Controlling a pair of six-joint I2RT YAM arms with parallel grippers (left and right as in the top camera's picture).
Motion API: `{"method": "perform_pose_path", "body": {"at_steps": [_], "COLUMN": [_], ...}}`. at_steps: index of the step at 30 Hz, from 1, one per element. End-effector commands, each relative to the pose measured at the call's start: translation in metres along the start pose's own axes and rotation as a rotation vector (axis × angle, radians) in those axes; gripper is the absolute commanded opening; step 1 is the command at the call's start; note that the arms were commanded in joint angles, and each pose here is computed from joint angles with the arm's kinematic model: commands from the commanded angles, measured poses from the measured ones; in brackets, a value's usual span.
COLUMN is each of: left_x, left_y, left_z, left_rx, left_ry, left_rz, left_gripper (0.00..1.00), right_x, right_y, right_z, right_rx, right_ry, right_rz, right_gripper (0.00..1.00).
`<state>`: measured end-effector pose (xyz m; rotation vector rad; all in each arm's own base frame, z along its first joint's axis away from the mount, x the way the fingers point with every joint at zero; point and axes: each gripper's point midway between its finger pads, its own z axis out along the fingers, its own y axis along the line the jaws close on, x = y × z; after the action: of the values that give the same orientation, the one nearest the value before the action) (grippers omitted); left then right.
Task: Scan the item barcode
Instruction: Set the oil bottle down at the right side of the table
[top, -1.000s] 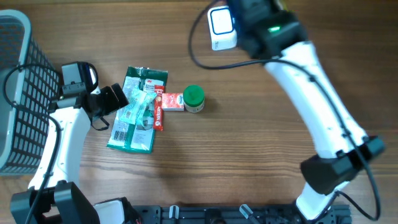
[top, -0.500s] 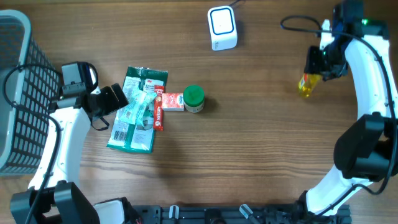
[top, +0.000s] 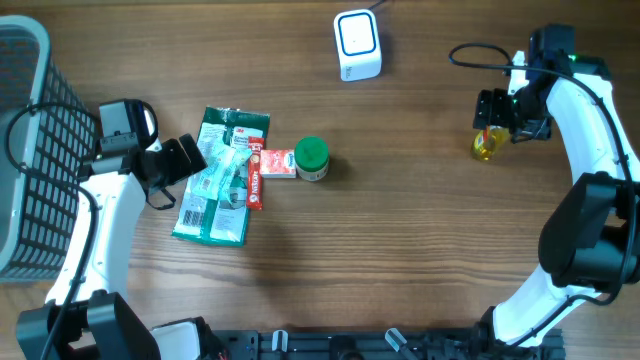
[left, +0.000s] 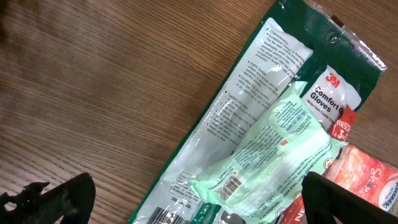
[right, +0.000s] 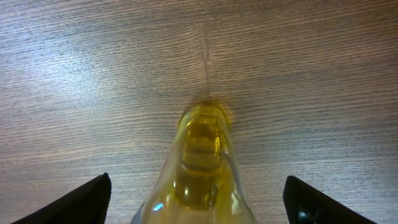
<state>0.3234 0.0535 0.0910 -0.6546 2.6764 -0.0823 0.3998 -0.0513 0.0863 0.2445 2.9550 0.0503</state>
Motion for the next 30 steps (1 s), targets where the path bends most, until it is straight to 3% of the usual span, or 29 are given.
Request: {"method": "perform_pose_path", "body": {"at_steps": [1,6,9,12,19,26,29,30], "left_x": [0.003,0.003,0.003,0.003,0.003,0.003,0.003,0.003], "left_y": [-0.002,-0.002,-0.002,-0.002,-0.002,-0.002,-0.002,-0.002], "left_z": [0.002,0.002,0.002,0.002,0.002,0.002,0.002,0.002], "left_rx": [0.007,0.007,0.007,0.007,0.007,0.007,0.007,0.007], "left_ry": [0.01,0.01,0.01,0.01,0.01,0.01,0.01,0.01], "left_rz": [0.023,0.023,0.023,0.023,0.023,0.023,0.023,0.023], "left_gripper": [1.0,1.0,1.0,1.0,1.0,1.0,1.0,1.0], "right_x": [-0.016,-0.04,-0.031,-0.006,0.036,0.063,0.075,0.081], "right_y": [-0.003,0.001,0.03,0.066,0.156,0.262,0.293,0.302], "right_z": [-0.03,-0.112,-0.148,-0.164,-0.153,-0.114,-0.091,-0.08], "right_rx": [0.022,0.021,-0.12,-0.282,-0.35,-0.292,-0.267,-0.256], "right_ry": [-0.065,-0.223,-0.27,-0.221,-0.081,-0.196,-0.26,-0.277], "right_rz": [0.004,0.0,-0.028,-0.053,-0.077,-0.253,-0.318,-0.339], "right_gripper": [0.9,0.89,0.86,0.86,0.85,0.87,1.0,1.0]}}
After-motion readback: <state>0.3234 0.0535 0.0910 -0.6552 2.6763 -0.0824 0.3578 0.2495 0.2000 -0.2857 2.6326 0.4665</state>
